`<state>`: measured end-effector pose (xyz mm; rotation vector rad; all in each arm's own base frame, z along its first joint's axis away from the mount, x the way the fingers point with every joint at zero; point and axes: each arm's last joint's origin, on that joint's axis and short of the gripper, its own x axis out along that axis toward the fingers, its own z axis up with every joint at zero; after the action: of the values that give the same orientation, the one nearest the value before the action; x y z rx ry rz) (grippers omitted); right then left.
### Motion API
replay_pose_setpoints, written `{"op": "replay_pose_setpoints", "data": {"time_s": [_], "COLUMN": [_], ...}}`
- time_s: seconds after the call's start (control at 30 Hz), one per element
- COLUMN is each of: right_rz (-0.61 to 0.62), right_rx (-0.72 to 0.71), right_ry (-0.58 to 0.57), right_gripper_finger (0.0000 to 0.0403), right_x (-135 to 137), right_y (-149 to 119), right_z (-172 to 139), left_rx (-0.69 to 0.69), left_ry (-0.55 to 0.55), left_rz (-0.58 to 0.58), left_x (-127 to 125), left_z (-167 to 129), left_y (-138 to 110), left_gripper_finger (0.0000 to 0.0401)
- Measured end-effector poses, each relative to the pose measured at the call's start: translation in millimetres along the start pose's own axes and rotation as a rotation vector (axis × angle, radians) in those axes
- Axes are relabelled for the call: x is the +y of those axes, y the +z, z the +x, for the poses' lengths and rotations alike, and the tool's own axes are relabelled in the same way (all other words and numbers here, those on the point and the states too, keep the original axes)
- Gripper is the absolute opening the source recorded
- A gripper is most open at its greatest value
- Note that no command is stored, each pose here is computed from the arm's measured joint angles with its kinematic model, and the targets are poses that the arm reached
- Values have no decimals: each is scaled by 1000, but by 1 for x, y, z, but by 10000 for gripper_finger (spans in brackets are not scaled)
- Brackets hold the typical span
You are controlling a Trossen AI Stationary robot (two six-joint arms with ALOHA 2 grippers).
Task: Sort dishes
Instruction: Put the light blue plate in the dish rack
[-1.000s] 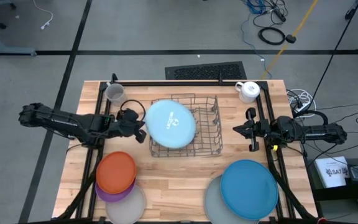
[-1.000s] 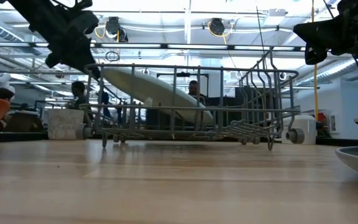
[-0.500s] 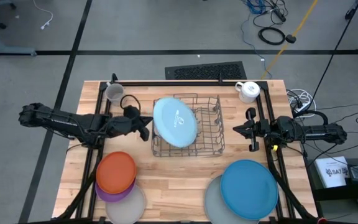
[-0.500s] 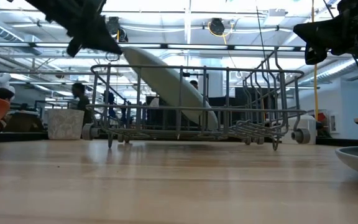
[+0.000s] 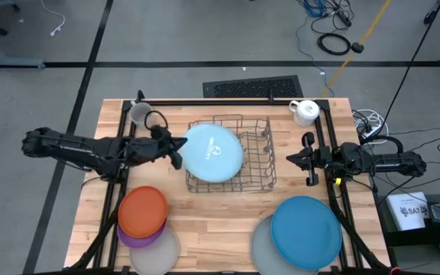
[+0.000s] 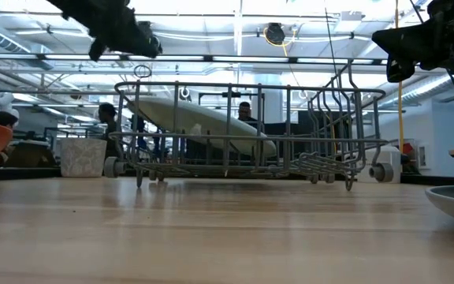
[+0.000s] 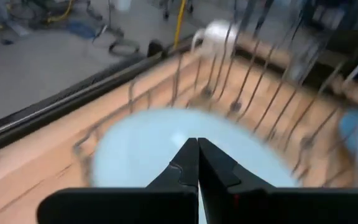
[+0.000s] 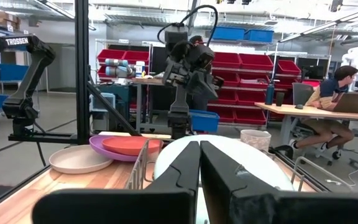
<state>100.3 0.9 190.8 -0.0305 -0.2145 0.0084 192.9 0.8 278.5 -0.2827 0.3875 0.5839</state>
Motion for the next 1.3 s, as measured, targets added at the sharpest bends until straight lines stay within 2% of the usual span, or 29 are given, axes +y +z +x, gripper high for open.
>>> {"op": "replay_pose_setpoints", "data": {"time_s": [0.13,0.33,0.67,0.87,1.3], "right_rz": [-6,-31,-11,-7,-10], "right_rx": [1,1,1,1,1], "right_ry": [0,-4,-3,1,-4], "right_gripper_finger": [9,9,9,9,9], "right_x": [0,0,0,0,0], "right_y": [0,0,0,0,0], "right_z": [0,0,0,0,0], "left_rx": [271,475,514,519,322], "left_ry": [127,155,113,124,52], "left_rz": [64,110,200,205,206], "left_x": [16,24,9,7,-4], "left_z": [-12,-6,44,56,59], "left_y": [-12,-32,-47,-50,-16], "left_gripper_finger": [1,1,1,1,1]}}
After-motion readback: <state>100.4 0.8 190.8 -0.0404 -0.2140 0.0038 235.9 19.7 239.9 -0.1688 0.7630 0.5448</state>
